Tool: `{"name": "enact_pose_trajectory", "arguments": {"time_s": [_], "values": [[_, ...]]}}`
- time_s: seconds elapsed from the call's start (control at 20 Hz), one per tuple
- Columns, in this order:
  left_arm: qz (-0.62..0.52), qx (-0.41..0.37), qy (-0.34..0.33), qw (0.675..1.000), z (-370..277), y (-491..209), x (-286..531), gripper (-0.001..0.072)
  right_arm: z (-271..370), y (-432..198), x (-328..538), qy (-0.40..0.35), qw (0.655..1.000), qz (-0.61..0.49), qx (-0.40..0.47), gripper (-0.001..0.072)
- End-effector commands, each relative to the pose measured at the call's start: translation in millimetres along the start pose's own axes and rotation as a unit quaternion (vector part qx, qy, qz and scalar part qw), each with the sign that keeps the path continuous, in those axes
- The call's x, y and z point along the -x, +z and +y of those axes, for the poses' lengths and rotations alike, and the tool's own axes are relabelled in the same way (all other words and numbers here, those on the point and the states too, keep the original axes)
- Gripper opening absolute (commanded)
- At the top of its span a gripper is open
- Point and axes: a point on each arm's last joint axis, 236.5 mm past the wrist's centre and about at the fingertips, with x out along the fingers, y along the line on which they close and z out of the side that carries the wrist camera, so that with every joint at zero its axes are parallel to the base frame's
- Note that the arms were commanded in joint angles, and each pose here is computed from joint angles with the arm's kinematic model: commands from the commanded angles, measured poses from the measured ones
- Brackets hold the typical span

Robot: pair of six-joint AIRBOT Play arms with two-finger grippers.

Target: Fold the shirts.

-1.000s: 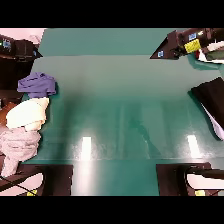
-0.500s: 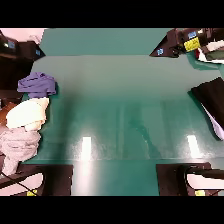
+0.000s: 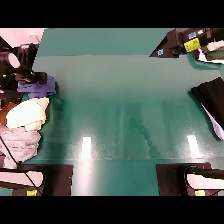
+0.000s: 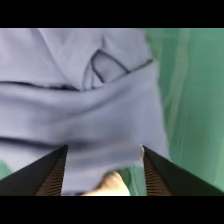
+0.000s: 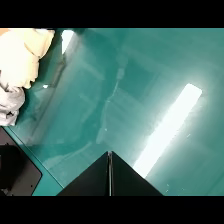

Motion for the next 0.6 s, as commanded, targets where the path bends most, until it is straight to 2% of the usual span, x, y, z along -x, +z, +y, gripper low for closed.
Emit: {"name": "enact_pose_trajectory", "arguments": {"time_s": [0.0,0.1,0.15,0.2,0.25,0.45,0.55], "values": [[0.019,0.003,0.009,1.000,5,-10,-36,0.0558,1,-1,0,0.000,1.000,0.001,0.001,0.0018],[0.004,0.005,0.009,1.000,6,-2,-34,0.0554,1,2,0,0.001,1.000,-0.005,0.001,0.0018],[0.000,0.005,0.009,1.000,6,2,-32,0.0388,1,3,0,0.001,1.000,-0.007,0.001,0.0018],[-0.002,0.005,0.009,1.000,6,6,-28,0.0132,1,3,0,0.001,1.000,-0.006,0.001,0.0018],[-0.007,0.006,0.008,1.000,6,12,-21,0.0030,1,3,0,0.001,1.000,-0.007,0.001,0.0018],[-0.061,-0.005,-0.007,0.998,1,61,53,0.0022,8,3,15,-0.004,1.000,-0.023,0.009,0.0017],[-0.147,-0.030,-0.057,0.987,-28,101,131,0.0021,-5,5,38,-0.043,0.998,-0.047,0.009,0.0017]]}}
